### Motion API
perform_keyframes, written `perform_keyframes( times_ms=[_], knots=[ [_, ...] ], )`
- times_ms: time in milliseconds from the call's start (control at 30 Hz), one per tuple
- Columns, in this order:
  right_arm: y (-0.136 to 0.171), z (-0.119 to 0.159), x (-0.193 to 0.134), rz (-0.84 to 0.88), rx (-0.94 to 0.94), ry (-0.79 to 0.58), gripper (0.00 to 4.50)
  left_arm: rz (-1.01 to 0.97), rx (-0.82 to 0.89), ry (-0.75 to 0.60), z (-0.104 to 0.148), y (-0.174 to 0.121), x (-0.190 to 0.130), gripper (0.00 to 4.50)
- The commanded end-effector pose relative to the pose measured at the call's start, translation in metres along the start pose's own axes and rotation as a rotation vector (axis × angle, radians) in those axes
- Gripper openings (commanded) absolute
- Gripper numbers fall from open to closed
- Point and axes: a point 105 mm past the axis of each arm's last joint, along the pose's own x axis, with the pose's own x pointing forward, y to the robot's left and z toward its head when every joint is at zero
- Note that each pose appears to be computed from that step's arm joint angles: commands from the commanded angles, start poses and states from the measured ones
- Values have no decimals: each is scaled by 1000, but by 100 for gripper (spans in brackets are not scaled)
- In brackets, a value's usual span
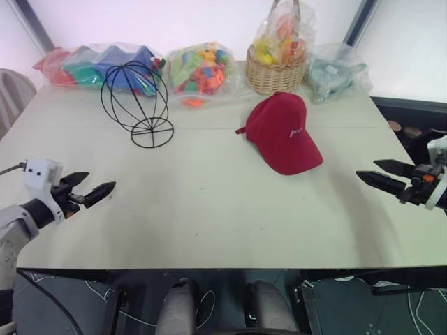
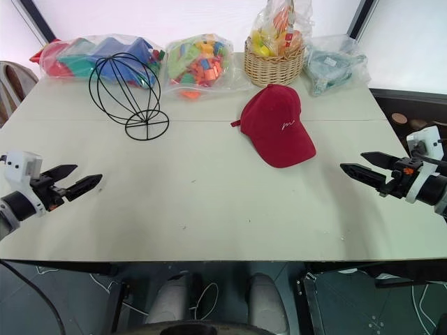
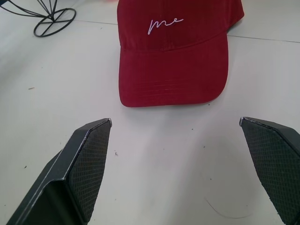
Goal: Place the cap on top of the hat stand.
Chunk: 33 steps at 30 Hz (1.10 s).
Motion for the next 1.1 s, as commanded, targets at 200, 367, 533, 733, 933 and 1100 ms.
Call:
perform_keyframes(
  times_ms=[200,367,533,733,933,1100],
  knots=[
    [5,12,0,7,-30,-36,450,-12,32,-29,10,-3,-1,447],
    [6,13,1,5,-31,-38,450,-13,35,-33,12,-3,0,447],
    [6,13,1,0,-32,-41,450,-12,37,-36,13,-2,0,447],
    [6,13,3,0,-31,-48,450,-14,49,-43,14,-2,0,447],
    [6,18,9,15,-36,-48,450,-36,72,-48,18,-2,3,447],
    [5,20,9,13,-45,-51,450,-33,81,-50,19,1,4,447]
  ],
)
